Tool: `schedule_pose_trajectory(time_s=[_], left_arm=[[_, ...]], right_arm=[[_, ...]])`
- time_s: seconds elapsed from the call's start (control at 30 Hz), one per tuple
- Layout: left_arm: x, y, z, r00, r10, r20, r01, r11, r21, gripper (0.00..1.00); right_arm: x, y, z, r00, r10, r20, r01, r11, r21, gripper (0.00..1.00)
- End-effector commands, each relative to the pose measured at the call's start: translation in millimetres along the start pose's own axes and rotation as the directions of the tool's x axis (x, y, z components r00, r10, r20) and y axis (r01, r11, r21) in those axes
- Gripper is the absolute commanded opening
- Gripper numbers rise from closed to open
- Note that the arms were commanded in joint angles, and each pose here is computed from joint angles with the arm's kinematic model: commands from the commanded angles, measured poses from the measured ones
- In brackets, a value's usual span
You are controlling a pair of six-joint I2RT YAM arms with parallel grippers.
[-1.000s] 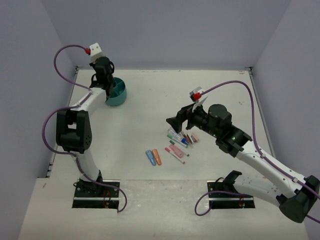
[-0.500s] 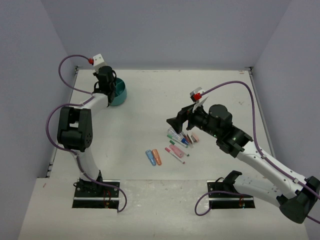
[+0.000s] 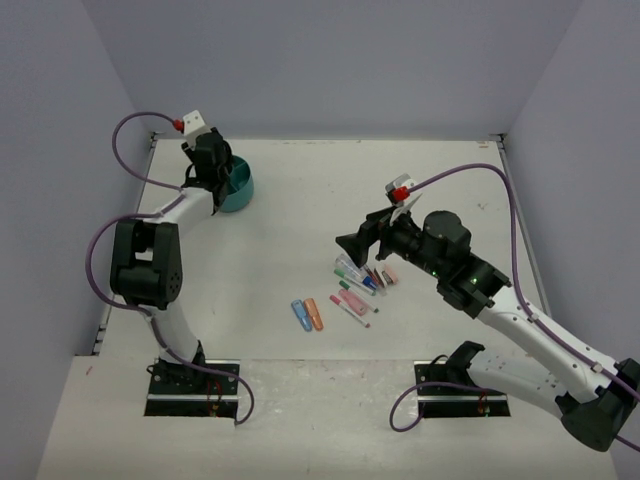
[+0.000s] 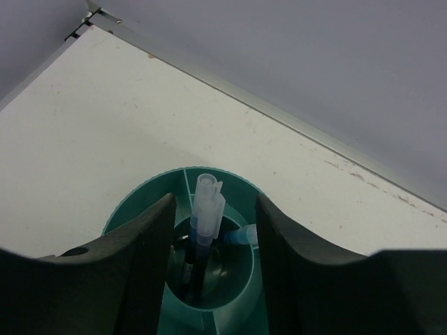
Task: Sort the stationery into containers
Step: Place the pen in the storage box, then pick up the pen from the center of the board.
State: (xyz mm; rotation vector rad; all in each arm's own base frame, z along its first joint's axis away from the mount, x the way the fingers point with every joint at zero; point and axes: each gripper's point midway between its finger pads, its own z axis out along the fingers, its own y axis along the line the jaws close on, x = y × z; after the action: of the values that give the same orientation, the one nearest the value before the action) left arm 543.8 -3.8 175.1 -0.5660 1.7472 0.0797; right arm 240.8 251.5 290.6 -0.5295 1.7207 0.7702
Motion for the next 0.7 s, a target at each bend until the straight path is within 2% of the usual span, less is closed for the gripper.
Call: schedule_pose_trajectory(time_s=[0.0, 0.2, 0.27, 0.3, 0.37, 0.43, 0.5, 0.63, 0.67], left_arm=[[-64.8, -13.3, -19.9, 0.991, -0.095, 0.094, 0.091, 0.995, 0.046, 0.56], [-112.1, -19.6, -66.8, 0.973, -0.212, 0.09, 0.202, 0.973, 0.107, 0.78], [-139.2, -26.3, -93.6, 0.962, -0.26, 0.08, 0.245, 0.957, 0.157, 0.93], [-140.4, -24.9, -104.2, 0.962, -0.269, 0.047, 0.259, 0.954, 0.154, 0.98], [-131.9, -20.4, -127.9, 0.958, -0.285, -0.043, 0.288, 0.946, 0.149, 1.0], [-130.1, -19.4, -158.5, 0.95, -0.294, -0.101, 0.309, 0.931, 0.197, 1.0], [-109.8, -13.2, -174.0, 0.946, -0.28, -0.164, 0.31, 0.928, 0.204, 1.0], [-81.7, -14.3, -215.9, 0.934, -0.242, -0.263, 0.318, 0.899, 0.302, 1.0], [-71.4, -15.8, -226.5, 0.936, -0.206, -0.286, 0.298, 0.895, 0.332, 1.0]], right_arm=[[-3.7, -3.2, 1.4, 1.0, -0.014, 0.021, 0.014, 1.0, 0.016, 0.99], [-2.0, -12.4, 7.4, 1.0, -0.012, 0.008, 0.011, 0.998, 0.062, 0.99], [-5.1, -21.7, 11.3, 1.0, 0.009, -0.01, -0.008, 0.994, 0.113, 0.99], [-2.7, -28.7, 13.9, 0.999, 0.023, -0.034, -0.018, 0.99, 0.142, 0.99], [24.5, -55.3, 21.4, 0.984, 0.075, -0.162, -0.037, 0.973, 0.228, 0.99], [35.5, -73.0, 24.2, 0.967, 0.111, -0.229, -0.043, 0.958, 0.284, 0.99], [50.3, -86.3, 23.9, 0.948, 0.126, -0.293, -0.028, 0.948, 0.319, 0.98], [73.8, -94.1, 28.7, 0.895, 0.13, -0.426, 0.019, 0.945, 0.326, 0.77], [86.0, -99.7, 32.2, 0.87, 0.14, -0.473, 0.035, 0.939, 0.341, 0.66]])
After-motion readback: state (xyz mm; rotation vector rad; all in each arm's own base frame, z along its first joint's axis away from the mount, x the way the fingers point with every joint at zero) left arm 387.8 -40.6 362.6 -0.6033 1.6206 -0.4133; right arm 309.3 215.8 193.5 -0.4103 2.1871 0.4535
